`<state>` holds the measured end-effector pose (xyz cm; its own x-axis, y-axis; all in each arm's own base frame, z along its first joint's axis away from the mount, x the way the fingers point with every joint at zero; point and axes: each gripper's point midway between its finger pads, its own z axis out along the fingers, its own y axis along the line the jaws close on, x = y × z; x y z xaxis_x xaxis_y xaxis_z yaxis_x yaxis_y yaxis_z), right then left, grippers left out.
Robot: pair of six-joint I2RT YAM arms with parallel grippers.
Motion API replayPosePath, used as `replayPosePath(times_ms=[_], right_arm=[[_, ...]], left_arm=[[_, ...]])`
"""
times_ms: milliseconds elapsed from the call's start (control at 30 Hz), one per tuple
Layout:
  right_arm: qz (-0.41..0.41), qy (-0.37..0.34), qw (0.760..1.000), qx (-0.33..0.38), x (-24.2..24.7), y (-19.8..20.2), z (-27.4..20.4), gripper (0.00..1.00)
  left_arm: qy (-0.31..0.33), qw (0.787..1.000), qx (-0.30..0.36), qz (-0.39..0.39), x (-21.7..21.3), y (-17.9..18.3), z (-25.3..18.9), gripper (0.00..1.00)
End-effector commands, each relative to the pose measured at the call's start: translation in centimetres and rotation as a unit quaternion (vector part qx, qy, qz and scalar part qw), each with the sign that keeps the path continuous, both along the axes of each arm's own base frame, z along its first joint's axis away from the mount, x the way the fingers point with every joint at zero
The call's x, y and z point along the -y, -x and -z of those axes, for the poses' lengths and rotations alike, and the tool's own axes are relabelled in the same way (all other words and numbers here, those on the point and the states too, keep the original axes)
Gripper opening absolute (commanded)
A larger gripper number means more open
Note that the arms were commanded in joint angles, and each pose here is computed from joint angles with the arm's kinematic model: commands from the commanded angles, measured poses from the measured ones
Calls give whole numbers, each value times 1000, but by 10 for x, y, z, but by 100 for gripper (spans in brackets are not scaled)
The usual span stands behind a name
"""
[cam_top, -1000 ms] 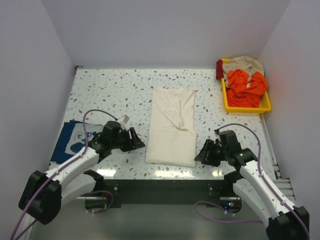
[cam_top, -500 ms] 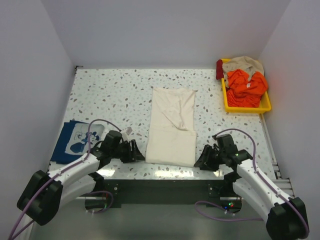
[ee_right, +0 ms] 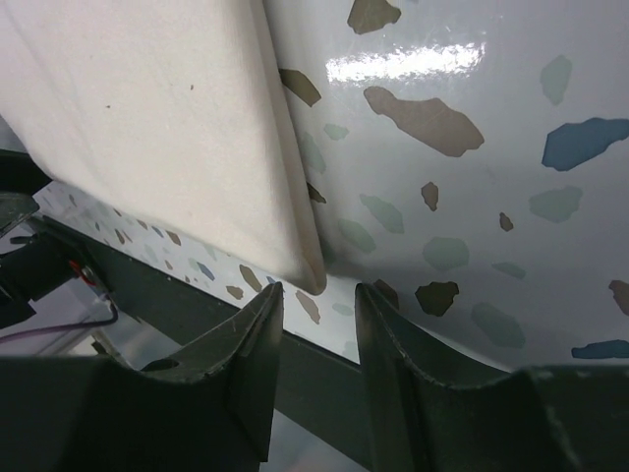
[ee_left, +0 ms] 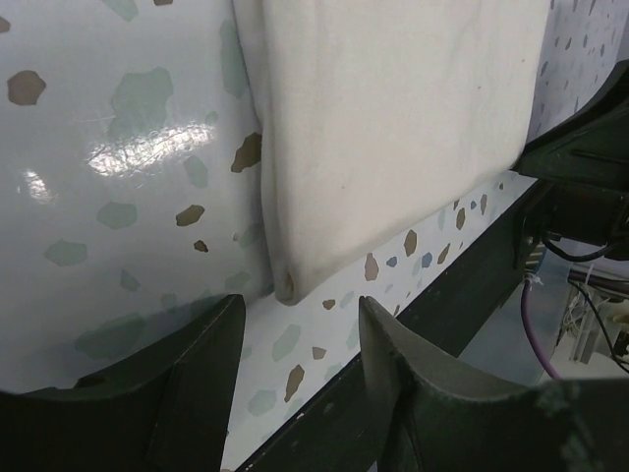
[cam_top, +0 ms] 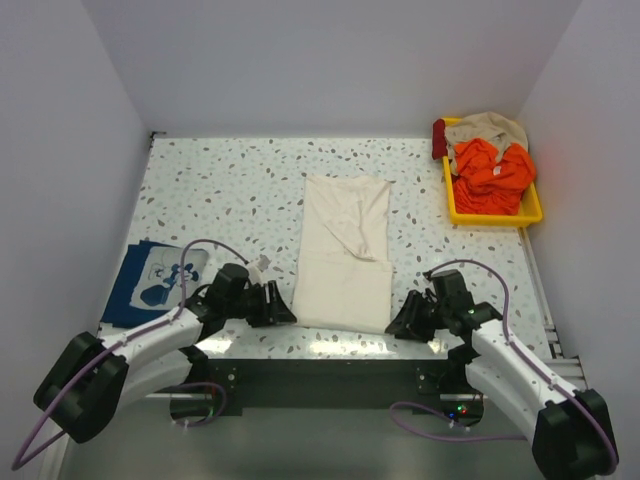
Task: Fold and stack the t-shirts
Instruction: Fold the tshirt
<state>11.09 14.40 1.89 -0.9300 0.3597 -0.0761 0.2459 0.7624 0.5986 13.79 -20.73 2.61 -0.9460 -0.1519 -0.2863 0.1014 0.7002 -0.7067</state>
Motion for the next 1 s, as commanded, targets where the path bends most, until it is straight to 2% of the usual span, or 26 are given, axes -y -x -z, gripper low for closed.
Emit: replayPosePath(times_ms=[0, 233, 467, 667, 700, 833, 867, 900, 967], right_arm=[[12, 3, 1000, -1, 1, -1, 8, 39], [15, -1, 1000, 4, -2, -6, 10, 39], [14, -4, 1000, -2, -5, -5, 14, 38], [14, -8, 1000, 2, -7, -8, 14, 31], [14, -8, 1000, 3, -8, -8, 13, 29], [9, -10, 1000, 12, -10, -12, 6, 21], [4, -9, 1000, 18, -10, -14, 4, 19], [2, -11, 1000, 26, -11, -17, -2, 9], [-8, -10, 999, 37, -11, -19, -11, 0]], left_arm=[[-17, 1000, -2, -2, -1, 3, 10, 56], [-36, 999, -8, -7, 0, 5, 20, 54], [-41, 999, -15, -20, 0, 6, 27, 44], [-35, 999, -11, -19, 4, 4, 25, 36], [-30, 999, -9, -18, 6, 4, 23, 33], [-24, 1000, -5, -8, 12, 5, 19, 11], [-20, 1000, -2, -5, 13, 5, 17, 9], [-19, 1000, -1, -3, 14, 5, 15, 6], [-9, 1000, 6, 2, 16, 6, 8, 0]])
